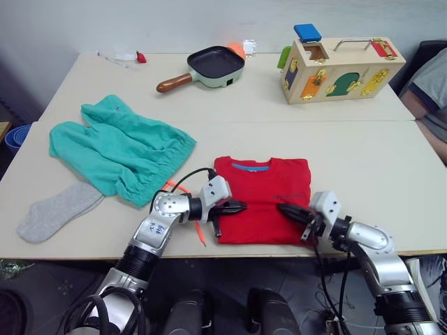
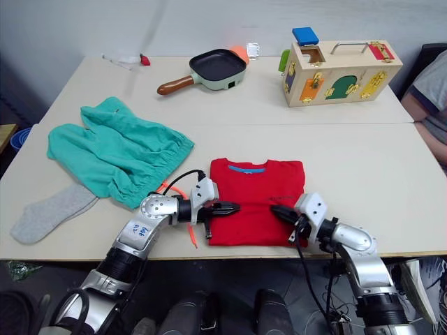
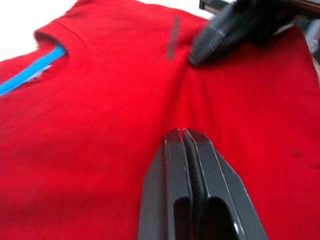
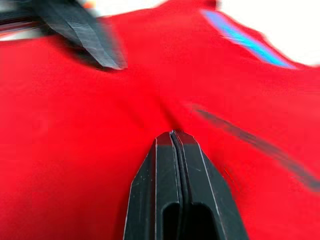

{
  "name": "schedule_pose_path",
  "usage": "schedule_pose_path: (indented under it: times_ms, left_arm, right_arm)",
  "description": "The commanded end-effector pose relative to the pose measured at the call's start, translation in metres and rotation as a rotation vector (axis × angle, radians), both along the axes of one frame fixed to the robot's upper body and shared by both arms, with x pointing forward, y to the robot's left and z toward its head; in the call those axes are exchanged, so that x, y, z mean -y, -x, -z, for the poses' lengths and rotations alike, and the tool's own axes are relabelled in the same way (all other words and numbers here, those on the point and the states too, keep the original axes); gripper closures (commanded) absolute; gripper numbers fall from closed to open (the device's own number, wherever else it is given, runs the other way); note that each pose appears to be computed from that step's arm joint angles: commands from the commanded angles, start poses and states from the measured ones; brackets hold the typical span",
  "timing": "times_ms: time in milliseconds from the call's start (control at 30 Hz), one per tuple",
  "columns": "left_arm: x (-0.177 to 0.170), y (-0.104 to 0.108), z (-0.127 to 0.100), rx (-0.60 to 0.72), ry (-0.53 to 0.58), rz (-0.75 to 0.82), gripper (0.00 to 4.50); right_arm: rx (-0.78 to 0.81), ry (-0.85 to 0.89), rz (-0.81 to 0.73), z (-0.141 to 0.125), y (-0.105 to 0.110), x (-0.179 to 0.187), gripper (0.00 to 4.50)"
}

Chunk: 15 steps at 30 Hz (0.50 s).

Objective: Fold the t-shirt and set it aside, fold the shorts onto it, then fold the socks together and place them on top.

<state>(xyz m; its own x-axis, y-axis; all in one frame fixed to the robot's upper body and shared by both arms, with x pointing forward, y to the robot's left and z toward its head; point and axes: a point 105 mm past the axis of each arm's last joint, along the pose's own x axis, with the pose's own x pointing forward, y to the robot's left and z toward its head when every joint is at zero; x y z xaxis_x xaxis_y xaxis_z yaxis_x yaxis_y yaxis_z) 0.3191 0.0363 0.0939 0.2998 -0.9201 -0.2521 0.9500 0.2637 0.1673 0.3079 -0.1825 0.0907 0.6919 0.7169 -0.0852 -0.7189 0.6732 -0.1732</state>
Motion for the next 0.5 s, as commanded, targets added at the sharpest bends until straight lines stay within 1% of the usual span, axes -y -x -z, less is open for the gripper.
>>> schedule_pose_path:
  times_ms: [33,100,167,200,267,333,433,500]
  left_arm:
    - [-0.012,0.001,0.005,-0.010,-0.010,-0.034,4.42]
    - [-0.015,0.000,0.003,0.000,0.006,-0.039,4.42]
    - [-0.017,-0.001,-0.004,0.023,0.046,-0.031,4.42]
    - [-0.017,-0.001,-0.009,0.036,0.069,-0.024,4.42]
    - [-0.018,-0.004,-0.027,0.063,0.147,-0.024,4.42]
    - [-0.018,-0.009,-0.040,0.067,0.208,-0.049,4.42]
    - [-0.017,-0.018,-0.048,0.075,0.234,-0.086,4.42]
    - [-0.014,-0.027,-0.046,0.074,0.215,-0.126,4.42]
  right_arm:
    - [0.026,-0.098,0.106,-0.011,-0.005,0.031,4.50]
    - [0.027,-0.091,0.101,-0.011,-0.005,0.037,4.50]
    - [0.037,-0.133,0.064,-0.021,-0.005,0.033,4.50]
    - [0.048,-0.153,0.040,-0.028,-0.005,0.030,4.50]
    - [0.074,-0.196,-0.020,-0.047,-0.009,0.014,4.50]
    - [0.098,-0.202,-0.050,-0.058,-0.013,0.002,4.50]
    - [0.115,-0.169,-0.039,-0.062,-0.026,-0.011,4.50]
    - [0.115,-0.133,-0.006,-0.057,-0.041,-0.019,4.50]
